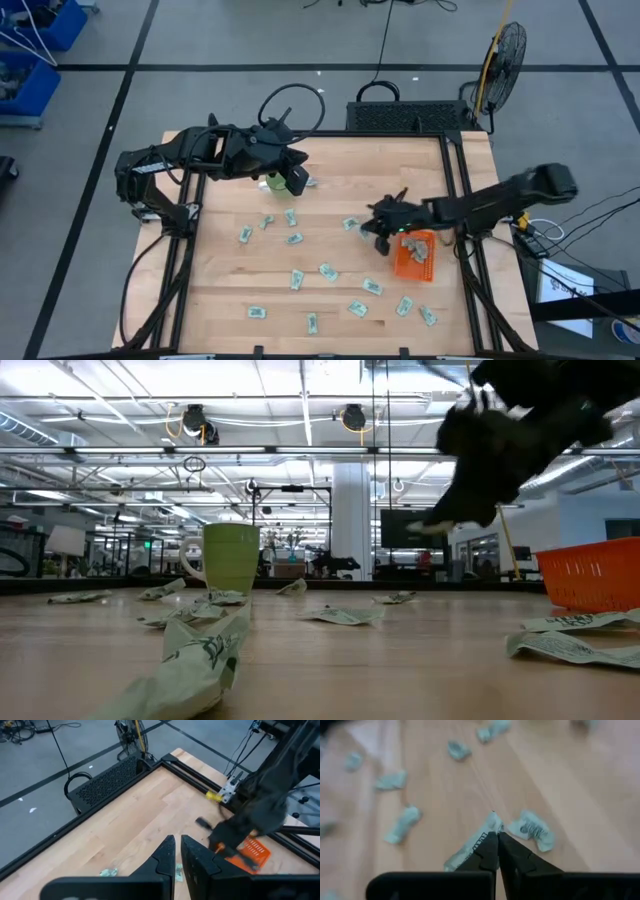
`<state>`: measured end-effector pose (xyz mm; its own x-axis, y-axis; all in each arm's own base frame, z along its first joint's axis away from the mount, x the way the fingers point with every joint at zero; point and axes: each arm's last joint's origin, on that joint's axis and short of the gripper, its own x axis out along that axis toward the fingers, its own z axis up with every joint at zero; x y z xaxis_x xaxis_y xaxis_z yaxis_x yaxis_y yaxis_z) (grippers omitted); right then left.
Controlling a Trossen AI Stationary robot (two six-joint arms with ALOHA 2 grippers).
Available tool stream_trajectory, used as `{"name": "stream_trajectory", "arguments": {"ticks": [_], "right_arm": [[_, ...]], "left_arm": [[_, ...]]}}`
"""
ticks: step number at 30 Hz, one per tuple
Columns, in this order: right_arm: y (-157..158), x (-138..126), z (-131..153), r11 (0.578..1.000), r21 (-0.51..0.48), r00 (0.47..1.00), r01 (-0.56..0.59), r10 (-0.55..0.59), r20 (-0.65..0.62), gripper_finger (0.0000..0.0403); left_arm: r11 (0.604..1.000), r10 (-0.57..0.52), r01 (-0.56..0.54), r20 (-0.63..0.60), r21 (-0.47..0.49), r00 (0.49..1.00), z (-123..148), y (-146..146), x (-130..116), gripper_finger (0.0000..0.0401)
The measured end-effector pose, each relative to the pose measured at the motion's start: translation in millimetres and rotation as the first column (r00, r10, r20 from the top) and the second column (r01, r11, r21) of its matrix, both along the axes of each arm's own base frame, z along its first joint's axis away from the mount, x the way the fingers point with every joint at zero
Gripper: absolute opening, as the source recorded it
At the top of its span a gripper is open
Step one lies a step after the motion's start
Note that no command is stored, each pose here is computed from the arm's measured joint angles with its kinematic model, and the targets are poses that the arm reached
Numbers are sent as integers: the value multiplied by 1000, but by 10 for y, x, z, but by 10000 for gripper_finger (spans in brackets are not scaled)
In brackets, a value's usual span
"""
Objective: Pick and place Stevia / Truvia into bins
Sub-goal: Put the stevia packet into the orange basket
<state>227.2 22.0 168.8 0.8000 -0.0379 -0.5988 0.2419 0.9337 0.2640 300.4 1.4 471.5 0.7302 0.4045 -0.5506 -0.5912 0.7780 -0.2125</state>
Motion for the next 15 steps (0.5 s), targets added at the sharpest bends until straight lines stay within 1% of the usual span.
{"name": "stream_trajectory", "arguments": {"ticks": [4,5,7,9,10,13,15], "right_arm": [[-25,-311,295,1000,26,1000,2,-2,29,1],[-26,-411,331,999,34,1000,13,-13,5,1],[-16,-623,332,999,41,995,13,-9,-95,1],[-10,-827,287,999,44,975,18,-8,-220,1],[-6,-909,276,998,51,964,28,-14,-264,1],[24,-1062,241,994,95,931,52,-15,-364,0],[48,-1090,226,994,101,921,45,-2,-389,0]], "left_arm": [[1000,0,0,0,0,1000,0,0,0,37],[1000,0,0,0,-1,1000,0,0,0,37],[1000,4,-4,3,-6,1000,0,0,0,37],[1000,6,-6,5,-9,1000,0,0,0,37],[1000,7,-7,6,-10,1000,1,0,0,37],[1000,11,-11,9,-16,1000,0,0,0,37],[1000,14,-14,12,-20,1000,0,0,0,37]]}}
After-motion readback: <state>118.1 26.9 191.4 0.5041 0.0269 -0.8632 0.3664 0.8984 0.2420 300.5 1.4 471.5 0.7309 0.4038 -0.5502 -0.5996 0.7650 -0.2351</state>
